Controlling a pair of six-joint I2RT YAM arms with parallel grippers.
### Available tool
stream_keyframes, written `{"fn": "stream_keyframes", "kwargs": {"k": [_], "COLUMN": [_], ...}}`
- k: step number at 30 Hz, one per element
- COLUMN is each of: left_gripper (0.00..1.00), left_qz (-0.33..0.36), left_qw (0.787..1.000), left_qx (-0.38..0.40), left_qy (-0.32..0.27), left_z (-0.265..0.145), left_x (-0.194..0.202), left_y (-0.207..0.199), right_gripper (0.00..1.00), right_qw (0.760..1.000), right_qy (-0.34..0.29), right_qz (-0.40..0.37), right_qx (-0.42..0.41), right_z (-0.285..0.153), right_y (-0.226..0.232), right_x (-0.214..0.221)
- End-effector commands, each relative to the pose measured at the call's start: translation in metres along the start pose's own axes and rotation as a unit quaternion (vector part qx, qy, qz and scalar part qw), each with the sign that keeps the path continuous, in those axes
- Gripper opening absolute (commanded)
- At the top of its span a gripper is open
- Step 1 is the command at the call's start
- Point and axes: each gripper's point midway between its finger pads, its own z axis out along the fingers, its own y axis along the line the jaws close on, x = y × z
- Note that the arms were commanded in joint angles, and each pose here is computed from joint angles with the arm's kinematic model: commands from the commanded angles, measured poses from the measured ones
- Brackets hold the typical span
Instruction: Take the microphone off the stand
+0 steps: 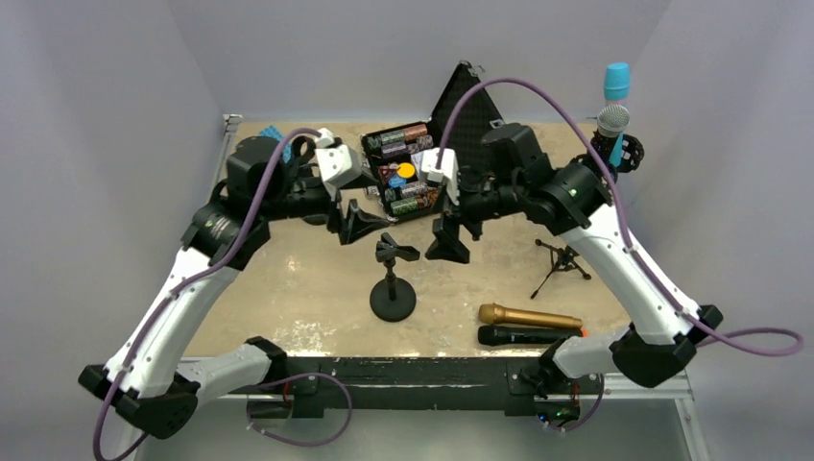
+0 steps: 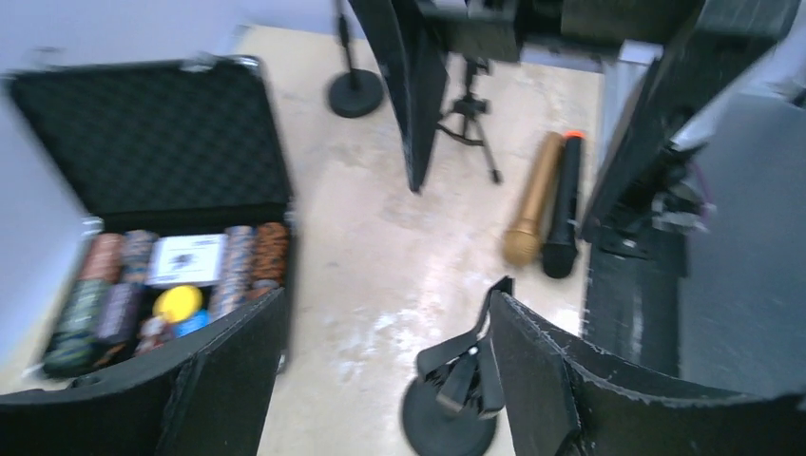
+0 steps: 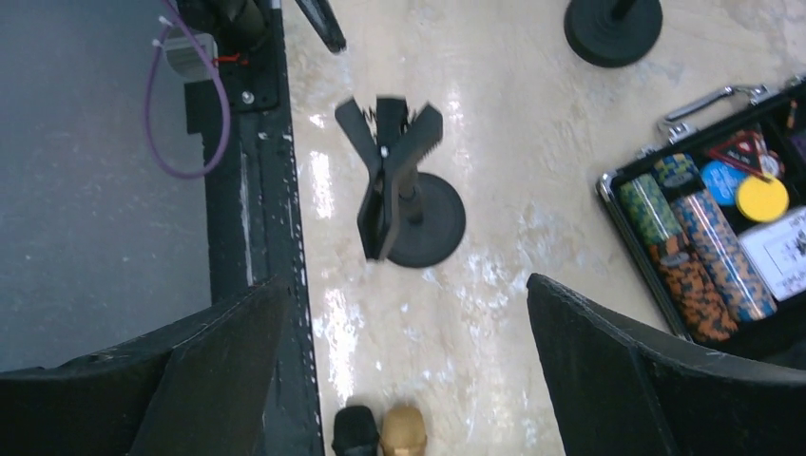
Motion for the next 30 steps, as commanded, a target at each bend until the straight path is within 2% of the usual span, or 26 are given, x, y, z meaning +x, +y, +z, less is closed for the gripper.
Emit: {"fn": "stream_keyframes", "kwargs": {"k": [1, 3, 6, 11, 16, 22, 26, 28, 30], "left_gripper": [0.83, 0.87, 0.91, 0.91, 0.90, 0.88, 0.87, 0.87, 0.87], "left_qz": [0.039, 0.026, 0.020, 0.006, 0.013, 0.020, 0.021, 0.033, 0.039], "left_qw": [0.987, 0.974, 0.958, 0.955, 0.955, 0.969, 0.977, 0.985, 0.992], "left_qx": [-0.158, -0.223, -0.283, -0.296, -0.296, -0.245, -0.208, -0.162, -0.109], "left_qy": [-0.013, -0.026, -0.039, 0.001, 0.013, 0.027, 0.044, 0.053, 0.059], "left_z": [-0.057, -0.078, -0.105, -0.117, -0.118, -0.107, -0.097, -0.087, -0.075], "left_x": [-0.030, -0.029, -0.015, 0.020, 0.037, 0.050, 0.072, 0.085, 0.099], "left_y": [0.021, 0.027, 0.024, 0.014, 0.011, -0.003, -0.012, -0.024, -0.036], "right_gripper": [0.99, 0.96, 0.86, 0.78, 0.75, 0.65, 0.48, 0.38, 0.33], "right_qw": [0.999, 0.999, 1.000, 0.999, 0.998, 0.996, 0.996, 0.996, 0.997], "right_qy": [-0.022, -0.019, -0.006, 0.017, 0.046, 0.090, 0.088, 0.083, 0.074], "right_qz": [0.035, 0.027, 0.022, 0.008, 0.007, 0.019, 0.024, 0.025, 0.032], "right_qx": [0.003, -0.003, -0.013, -0.029, -0.031, -0.004, 0.007, 0.013, 0.015], "right_z": [0.022, 0.034, 0.051, 0.067, 0.073, 0.081, 0.083, 0.083, 0.081], "right_y": [-0.003, -0.004, -0.003, 0.004, 0.007, 0.002, 0.000, -0.002, -0.001], "right_x": [-0.033, -0.038, -0.039, -0.032, -0.017, 0.012, 0.015, 0.012, 0.009]}}
